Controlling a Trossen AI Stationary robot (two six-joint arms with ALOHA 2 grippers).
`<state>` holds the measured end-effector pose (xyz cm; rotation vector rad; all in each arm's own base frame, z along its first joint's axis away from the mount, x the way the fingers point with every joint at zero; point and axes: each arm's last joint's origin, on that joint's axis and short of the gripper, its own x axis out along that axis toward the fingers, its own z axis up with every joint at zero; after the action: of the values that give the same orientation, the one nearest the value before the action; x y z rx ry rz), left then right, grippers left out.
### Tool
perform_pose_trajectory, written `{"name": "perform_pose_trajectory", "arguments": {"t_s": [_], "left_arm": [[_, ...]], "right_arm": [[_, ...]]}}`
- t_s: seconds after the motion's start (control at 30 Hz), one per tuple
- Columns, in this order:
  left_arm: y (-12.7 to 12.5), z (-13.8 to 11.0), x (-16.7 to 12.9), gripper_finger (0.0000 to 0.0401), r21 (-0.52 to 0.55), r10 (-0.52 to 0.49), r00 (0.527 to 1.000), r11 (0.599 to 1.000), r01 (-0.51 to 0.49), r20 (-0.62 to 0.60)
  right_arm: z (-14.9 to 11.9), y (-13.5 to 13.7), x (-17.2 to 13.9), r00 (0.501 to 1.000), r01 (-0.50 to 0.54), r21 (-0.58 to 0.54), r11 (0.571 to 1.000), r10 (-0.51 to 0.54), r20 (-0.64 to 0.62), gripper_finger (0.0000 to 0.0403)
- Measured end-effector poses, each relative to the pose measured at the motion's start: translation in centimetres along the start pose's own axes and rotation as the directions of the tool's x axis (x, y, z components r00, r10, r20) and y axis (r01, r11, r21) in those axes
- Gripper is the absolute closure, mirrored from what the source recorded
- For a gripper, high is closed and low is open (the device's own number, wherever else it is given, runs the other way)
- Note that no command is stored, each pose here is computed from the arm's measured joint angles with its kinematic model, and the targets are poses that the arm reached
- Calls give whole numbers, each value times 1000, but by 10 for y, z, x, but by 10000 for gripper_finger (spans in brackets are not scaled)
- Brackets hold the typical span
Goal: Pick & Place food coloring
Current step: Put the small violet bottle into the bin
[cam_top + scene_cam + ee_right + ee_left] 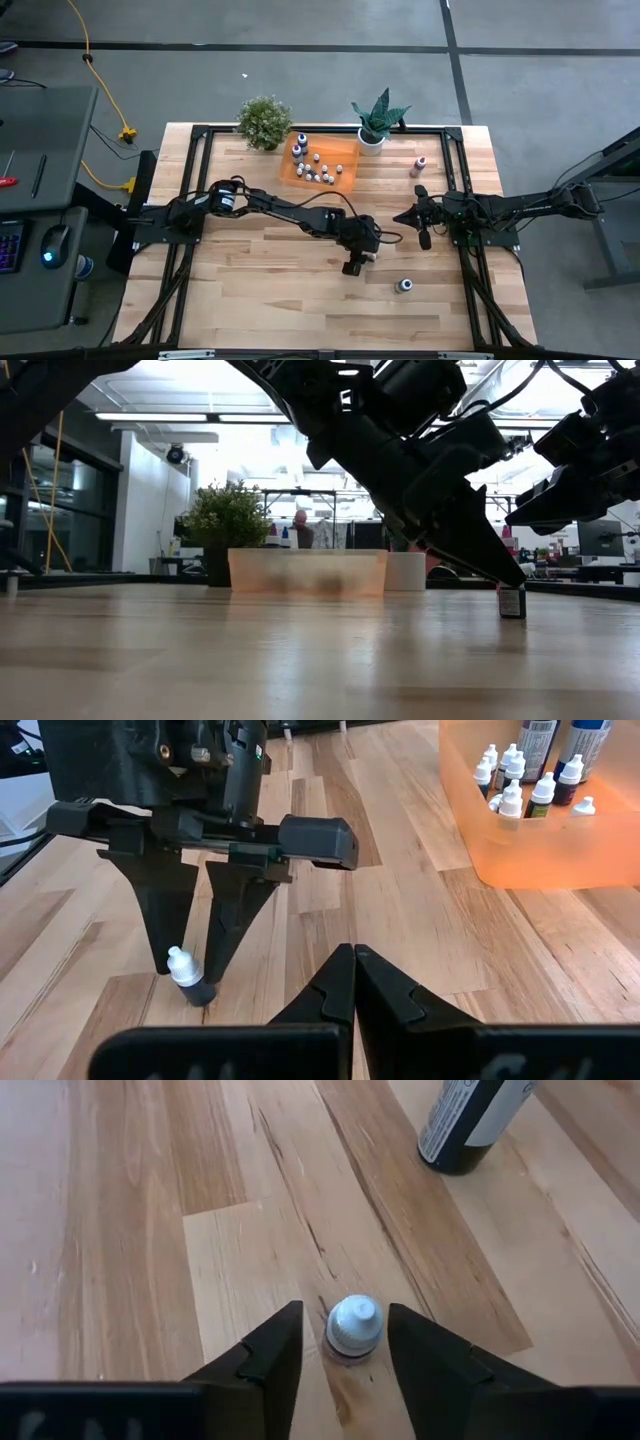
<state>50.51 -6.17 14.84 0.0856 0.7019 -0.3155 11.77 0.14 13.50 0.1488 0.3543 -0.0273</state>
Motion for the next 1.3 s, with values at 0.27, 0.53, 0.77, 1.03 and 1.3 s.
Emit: {"name": "perform_pose_trajectory", "arguments": {"t_s": [0.27, 0.53, 0.77, 1.03, 1.3], "left_arm": [[-1, 0, 0, 299, -18, -27, 1000, 999, 28, 3], [-1, 0, 0, 337, -47, -46, 999, 998, 46, 7], [-1, 17, -8, 352, -78, -56, 998, 995, 55, -7], [0, 50, -36, 354, -123, -40, 991, 992, 24, -130], [3, 75, -82, 355, -155, -19, 952, 987, -30, -305]], "right_arm": [[0, 0, 0, 1000, 0, 0, 1000, 0, 0, 402], [0, 0, 0, 1000, 0, 0, 1000, 0, 0, 402], [0, 0, 0, 1000, 0, 0, 1000, 0, 0, 402], [0, 0, 0, 1000, 0, 0, 1000, 0, 0, 402], [0, 0, 0, 1000, 0, 0, 1000, 0, 0, 402]]}}
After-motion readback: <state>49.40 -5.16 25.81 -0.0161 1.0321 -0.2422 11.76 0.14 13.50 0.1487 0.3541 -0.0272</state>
